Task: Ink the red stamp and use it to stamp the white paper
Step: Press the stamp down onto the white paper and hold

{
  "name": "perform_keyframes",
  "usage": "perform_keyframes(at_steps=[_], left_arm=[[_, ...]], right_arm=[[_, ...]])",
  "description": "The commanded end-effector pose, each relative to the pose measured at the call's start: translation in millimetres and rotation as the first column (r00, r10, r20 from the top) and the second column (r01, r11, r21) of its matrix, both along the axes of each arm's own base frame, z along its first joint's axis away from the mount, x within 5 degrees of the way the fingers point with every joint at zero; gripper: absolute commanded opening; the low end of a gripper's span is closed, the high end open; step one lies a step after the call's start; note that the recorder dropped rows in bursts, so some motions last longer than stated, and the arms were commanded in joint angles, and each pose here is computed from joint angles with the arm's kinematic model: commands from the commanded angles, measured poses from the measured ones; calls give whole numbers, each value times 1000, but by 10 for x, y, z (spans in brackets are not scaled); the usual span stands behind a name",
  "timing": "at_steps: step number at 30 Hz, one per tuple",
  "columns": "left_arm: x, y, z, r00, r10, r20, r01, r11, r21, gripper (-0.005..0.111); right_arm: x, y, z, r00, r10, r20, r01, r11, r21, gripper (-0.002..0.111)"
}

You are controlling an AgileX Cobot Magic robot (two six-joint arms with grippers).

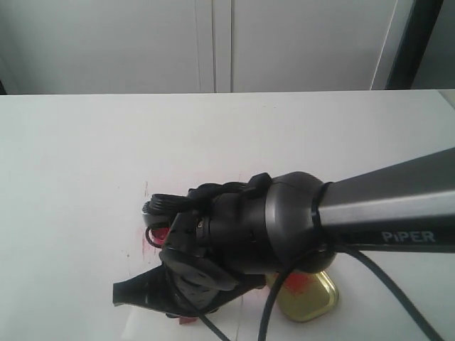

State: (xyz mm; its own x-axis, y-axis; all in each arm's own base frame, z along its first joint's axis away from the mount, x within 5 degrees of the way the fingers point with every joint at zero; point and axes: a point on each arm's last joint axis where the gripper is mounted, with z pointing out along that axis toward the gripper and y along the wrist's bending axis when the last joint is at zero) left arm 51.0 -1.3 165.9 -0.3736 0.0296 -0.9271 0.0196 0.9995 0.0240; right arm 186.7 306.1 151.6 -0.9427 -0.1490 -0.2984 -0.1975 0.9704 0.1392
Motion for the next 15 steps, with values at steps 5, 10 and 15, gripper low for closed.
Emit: perform_keyframes(at_steps=[5, 10, 15], left_arm=[[-2, 0, -15, 1000, 2, -2, -2, 1000, -4, 0], [-2, 0, -15, 1000, 2, -2, -2, 1000, -4, 0], [-2, 0, -15, 1000, 2, -2, -2, 1000, -4, 0]], right_arm=[[17, -91, -41, 965, -263, -21, 263, 965, -7, 0], [30, -93, -37, 950, -311, -15, 311, 950, 9, 0], [52, -99, -31, 936, -351, 1, 351, 936, 22, 0]])
